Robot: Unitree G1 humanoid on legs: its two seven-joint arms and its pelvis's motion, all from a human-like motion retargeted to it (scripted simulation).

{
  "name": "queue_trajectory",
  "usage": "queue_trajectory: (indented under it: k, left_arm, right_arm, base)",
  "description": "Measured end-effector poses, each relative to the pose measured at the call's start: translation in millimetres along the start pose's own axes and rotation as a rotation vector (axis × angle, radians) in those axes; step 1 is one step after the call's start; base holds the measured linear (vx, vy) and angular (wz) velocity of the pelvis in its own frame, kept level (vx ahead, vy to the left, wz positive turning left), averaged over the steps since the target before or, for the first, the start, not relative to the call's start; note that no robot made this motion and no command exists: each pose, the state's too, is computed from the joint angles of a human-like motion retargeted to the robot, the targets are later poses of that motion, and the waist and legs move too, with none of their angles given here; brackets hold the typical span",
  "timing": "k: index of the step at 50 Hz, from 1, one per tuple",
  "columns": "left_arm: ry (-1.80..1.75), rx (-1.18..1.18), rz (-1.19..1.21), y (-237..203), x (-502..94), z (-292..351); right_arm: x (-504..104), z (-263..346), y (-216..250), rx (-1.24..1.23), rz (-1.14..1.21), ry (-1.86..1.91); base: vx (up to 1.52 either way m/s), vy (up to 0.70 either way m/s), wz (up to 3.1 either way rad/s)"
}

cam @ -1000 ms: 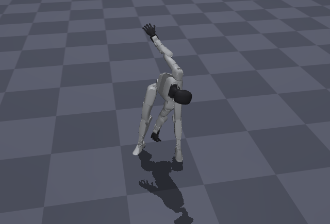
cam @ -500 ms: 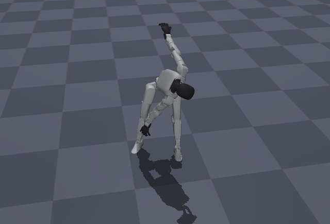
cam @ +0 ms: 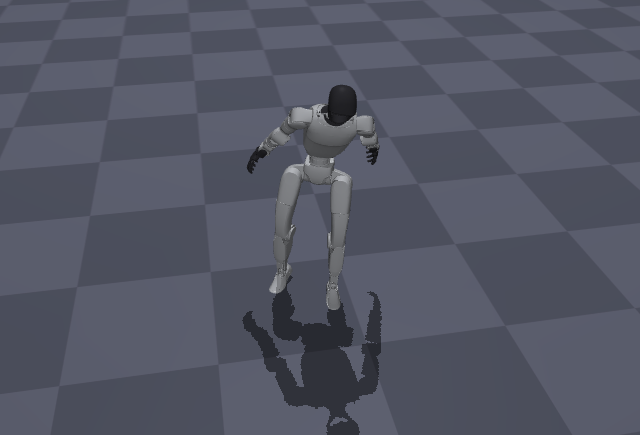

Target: Upper body actions

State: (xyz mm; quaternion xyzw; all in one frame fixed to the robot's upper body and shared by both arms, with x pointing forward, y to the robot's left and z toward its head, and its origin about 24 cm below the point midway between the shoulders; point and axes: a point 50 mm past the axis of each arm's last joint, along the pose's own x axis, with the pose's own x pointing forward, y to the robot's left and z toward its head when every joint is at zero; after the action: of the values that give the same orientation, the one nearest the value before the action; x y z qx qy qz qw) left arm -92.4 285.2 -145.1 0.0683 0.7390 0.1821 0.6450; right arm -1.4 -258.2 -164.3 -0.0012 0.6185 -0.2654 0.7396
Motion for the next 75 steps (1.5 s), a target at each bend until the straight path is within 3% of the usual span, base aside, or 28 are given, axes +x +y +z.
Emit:
queue_trajectory:
  k: [9,15,25,35,41,48,57,75]
  left_arm:
    - [-0.129,-0.060,-0.060,-28.6,0.6,39.8]
    - [-0.251,-0.033,-0.088,-43.5,-3.2,75.5]
    - [-0.275,0.196,-0.372,-45.0,-10.8,111.8]
    - [-0.381,0.215,-0.290,-40.7,-16.4,134.7]
    - [-0.247,0.172,-0.318,-63.3,-10.1,107.3]
    - [-0.091,0.228,-0.251,-79.5,-5.6,60.2]
    - [0.041,0.013,-0.297,-107.2,-10.7,22.7]
    - [-0.099,0.064,-0.350,-98.7,-12.0,83.1]
  right_arm:
    - [-7.7,-23.1,5.5,-0.338,-0.163,-0.002]
    - [-6.7,-14.3,33.6,-0.435,0.001,-0.006]
    - [-8.6,22.9,80.7,-0.698,0.368,-0.059]
    - [-10.5,-20.8,62.4,-0.667,0.350,0.098]
    - [-16.7,-54.0,47.3,-0.654,0.348,0.280]
    - [-17.2,-55.6,52.0,-0.639,0.341,0.229]
    - [-15.8,-41.8,62.9,-0.609,0.396,0.151]
    - [-15.0,-32.1,71.0,-0.707,0.394,0.109]
  base:
    - [0.14,0.61,-0.32]
    - [0.03,0.46,-0.25]
    - [-0.03,0.21,0.02]
    - [0.05,0.05,0.26]
    - [0.07,0.01,0.11]
    - [0.03,-0.01,0.07]
    - [0.01,0.01,0.00]
    - [0.00,0.00,0.00]
